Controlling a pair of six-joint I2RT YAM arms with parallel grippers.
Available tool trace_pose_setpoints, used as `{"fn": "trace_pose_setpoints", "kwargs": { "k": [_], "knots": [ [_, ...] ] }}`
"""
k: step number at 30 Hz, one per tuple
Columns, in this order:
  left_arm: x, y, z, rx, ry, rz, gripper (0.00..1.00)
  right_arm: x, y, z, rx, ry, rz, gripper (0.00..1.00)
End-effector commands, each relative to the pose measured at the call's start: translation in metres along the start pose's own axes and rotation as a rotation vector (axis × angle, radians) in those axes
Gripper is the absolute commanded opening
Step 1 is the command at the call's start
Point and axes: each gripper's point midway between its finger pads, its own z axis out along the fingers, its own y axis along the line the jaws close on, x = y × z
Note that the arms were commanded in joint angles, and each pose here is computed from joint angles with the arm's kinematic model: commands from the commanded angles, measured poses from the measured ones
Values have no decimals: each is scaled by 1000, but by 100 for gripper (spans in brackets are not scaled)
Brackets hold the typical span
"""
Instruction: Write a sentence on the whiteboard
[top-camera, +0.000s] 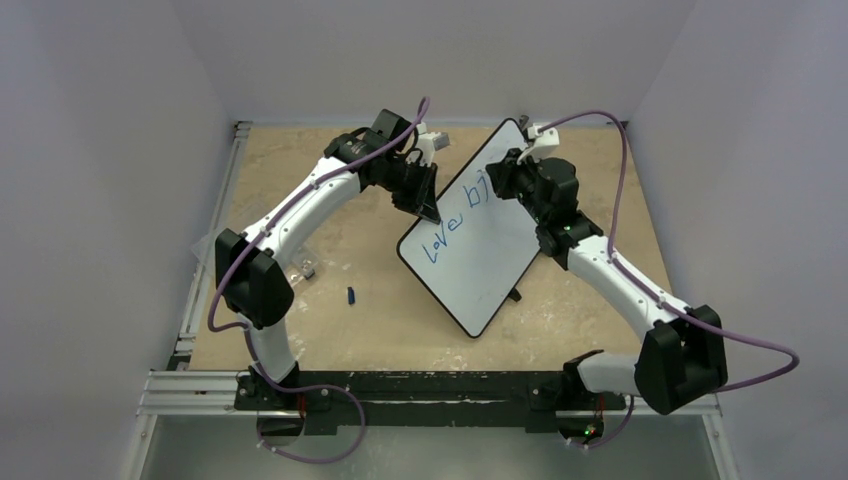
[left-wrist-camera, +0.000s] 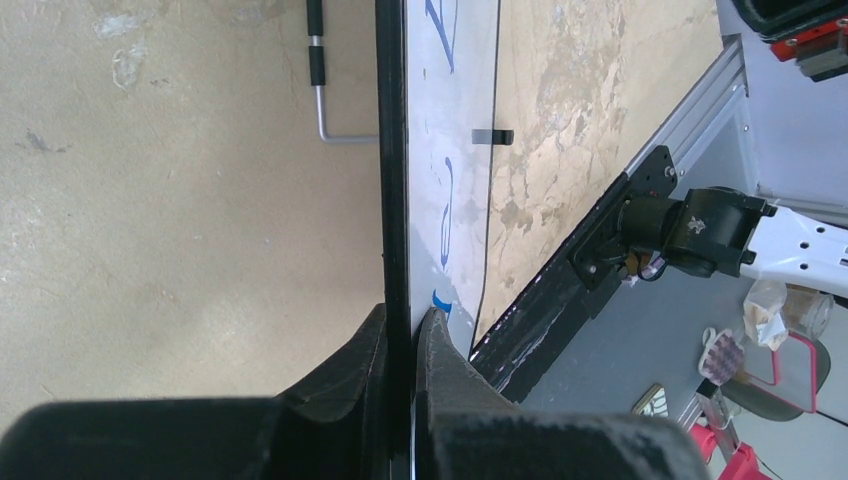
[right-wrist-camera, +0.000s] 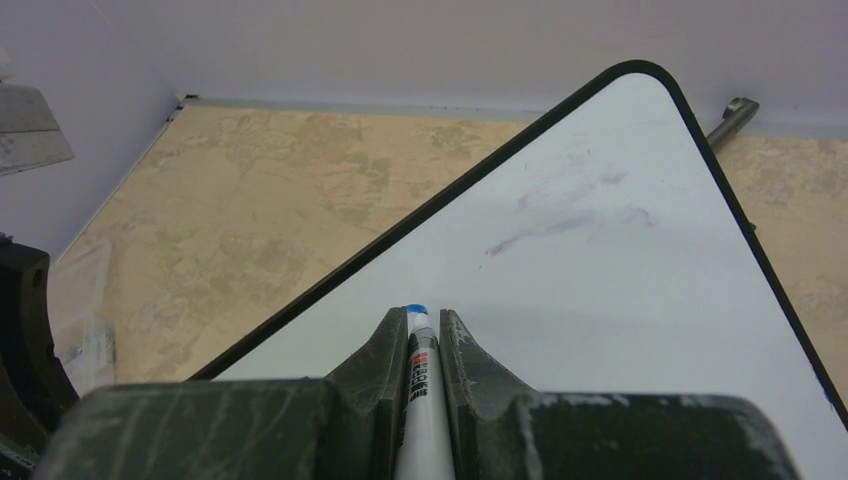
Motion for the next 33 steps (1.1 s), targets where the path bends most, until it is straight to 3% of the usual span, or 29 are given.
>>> {"fn": "trace_pose_setpoints", "kwargs": {
  "k": [1, 10, 33],
  "knots": [
    [9, 29, 5, -165, 27, 126, 0, -40, 3, -14, 12, -102, -17, 0],
    [10, 30, 5, -170, 28, 128, 0, -51, -1, -28, 37, -141, -25, 0],
    [11, 25, 6, -157, 30, 131, 0, -20, -14, 3, 79, -58, -44, 0]
  ]
}}
